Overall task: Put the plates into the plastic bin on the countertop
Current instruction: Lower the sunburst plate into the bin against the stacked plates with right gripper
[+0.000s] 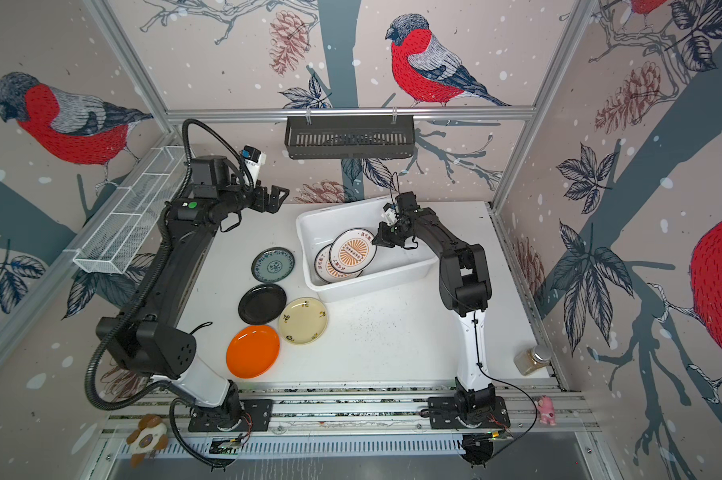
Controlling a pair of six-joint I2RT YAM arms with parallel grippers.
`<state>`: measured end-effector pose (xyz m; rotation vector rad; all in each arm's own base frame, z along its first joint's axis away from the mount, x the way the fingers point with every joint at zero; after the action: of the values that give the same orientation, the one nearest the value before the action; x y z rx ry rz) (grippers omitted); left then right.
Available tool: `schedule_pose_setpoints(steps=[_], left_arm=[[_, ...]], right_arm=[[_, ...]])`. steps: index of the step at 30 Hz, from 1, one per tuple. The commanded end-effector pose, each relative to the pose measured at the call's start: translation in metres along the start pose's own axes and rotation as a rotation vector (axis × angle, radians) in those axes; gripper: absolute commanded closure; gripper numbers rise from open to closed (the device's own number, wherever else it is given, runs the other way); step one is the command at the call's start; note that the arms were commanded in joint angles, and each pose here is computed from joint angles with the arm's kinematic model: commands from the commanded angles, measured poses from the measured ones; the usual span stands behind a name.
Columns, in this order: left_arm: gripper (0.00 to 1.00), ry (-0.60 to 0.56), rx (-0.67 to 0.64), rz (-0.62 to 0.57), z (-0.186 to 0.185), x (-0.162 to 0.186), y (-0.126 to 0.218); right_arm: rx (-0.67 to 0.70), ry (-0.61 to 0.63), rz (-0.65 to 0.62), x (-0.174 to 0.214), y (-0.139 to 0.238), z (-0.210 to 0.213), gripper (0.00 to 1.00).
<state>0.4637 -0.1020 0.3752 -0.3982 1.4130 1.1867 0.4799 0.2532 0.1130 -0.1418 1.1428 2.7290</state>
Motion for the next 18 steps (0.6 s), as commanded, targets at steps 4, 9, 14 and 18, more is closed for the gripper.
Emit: schedule_pose_setpoints(steps=[4, 9, 14, 18], left_arm=[[0.04, 0.011, 0.011, -0.037, 0.002, -0.009, -0.004], [0.04, 0.013, 0.013, -0.035, 0.004, -0.009, -0.008], [0.04, 0.010, 0.017, -0.030, 0.004, -0.008, -0.009], [0.03, 0.016, 0.022, -0.023, 0.003, -0.004, -0.011]], right_arm=[[0.005, 0.012, 0.026, 0.002, -0.006, -0.004, 0.98], [0.008, 0.007, 0.043, 0.004, -0.012, -0.008, 0.96], [0.012, 0.004, 0.052, 0.006, -0.015, -0.012, 0.93], [0.013, -0.001, 0.062, 0.008, -0.018, -0.014, 0.91]])
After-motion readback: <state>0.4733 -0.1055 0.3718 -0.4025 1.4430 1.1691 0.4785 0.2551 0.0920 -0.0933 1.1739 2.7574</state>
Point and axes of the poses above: each gripper's point midway between its finger pads, its own y axis back along the fingers, its own z axis along the line the jaws close on, x = y × z, the point moved 1 cm from there along y, back along the fingers, and after that the axes turned 14 degrees about -y, right-handed, at the moved point
